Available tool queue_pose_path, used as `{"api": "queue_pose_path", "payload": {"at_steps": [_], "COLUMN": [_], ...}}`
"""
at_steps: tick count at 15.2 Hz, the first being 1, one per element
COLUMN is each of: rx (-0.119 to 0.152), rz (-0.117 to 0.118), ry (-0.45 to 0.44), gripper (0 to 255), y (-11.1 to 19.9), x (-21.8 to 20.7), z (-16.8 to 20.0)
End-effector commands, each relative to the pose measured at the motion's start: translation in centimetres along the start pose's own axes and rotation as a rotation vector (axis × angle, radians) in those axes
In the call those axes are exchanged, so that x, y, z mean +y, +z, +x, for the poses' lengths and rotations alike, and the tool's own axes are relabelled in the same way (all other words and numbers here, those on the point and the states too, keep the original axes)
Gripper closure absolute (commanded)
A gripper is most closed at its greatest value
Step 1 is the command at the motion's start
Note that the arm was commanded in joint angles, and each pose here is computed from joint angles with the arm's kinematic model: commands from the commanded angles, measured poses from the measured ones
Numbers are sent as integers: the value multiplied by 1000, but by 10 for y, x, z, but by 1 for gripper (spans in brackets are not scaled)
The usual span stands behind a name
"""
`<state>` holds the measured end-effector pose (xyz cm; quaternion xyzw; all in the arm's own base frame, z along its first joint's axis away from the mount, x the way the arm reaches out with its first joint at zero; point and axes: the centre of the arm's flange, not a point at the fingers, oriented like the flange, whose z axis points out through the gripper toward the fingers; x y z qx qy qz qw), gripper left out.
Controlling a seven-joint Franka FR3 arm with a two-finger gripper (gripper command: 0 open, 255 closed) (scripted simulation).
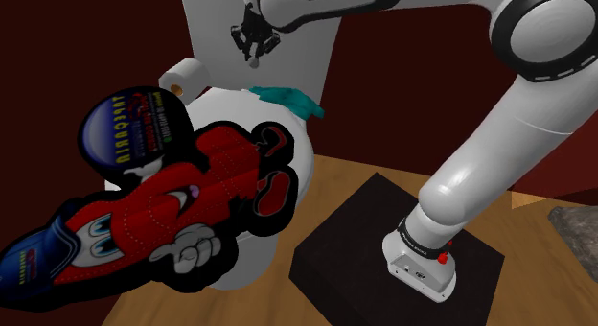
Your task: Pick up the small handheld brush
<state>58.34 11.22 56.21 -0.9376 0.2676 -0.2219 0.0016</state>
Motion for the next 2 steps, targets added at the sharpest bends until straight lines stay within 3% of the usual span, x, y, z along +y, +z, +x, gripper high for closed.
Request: {"api": "queue_pose_path", "payload": {"at_steps": [1,2], "rx": [1,1], "rz": [0,0], "ry": [0,0], "gripper": [255,255], "y": [-6,-6], "x": [0,0], "z": [4,4]}}
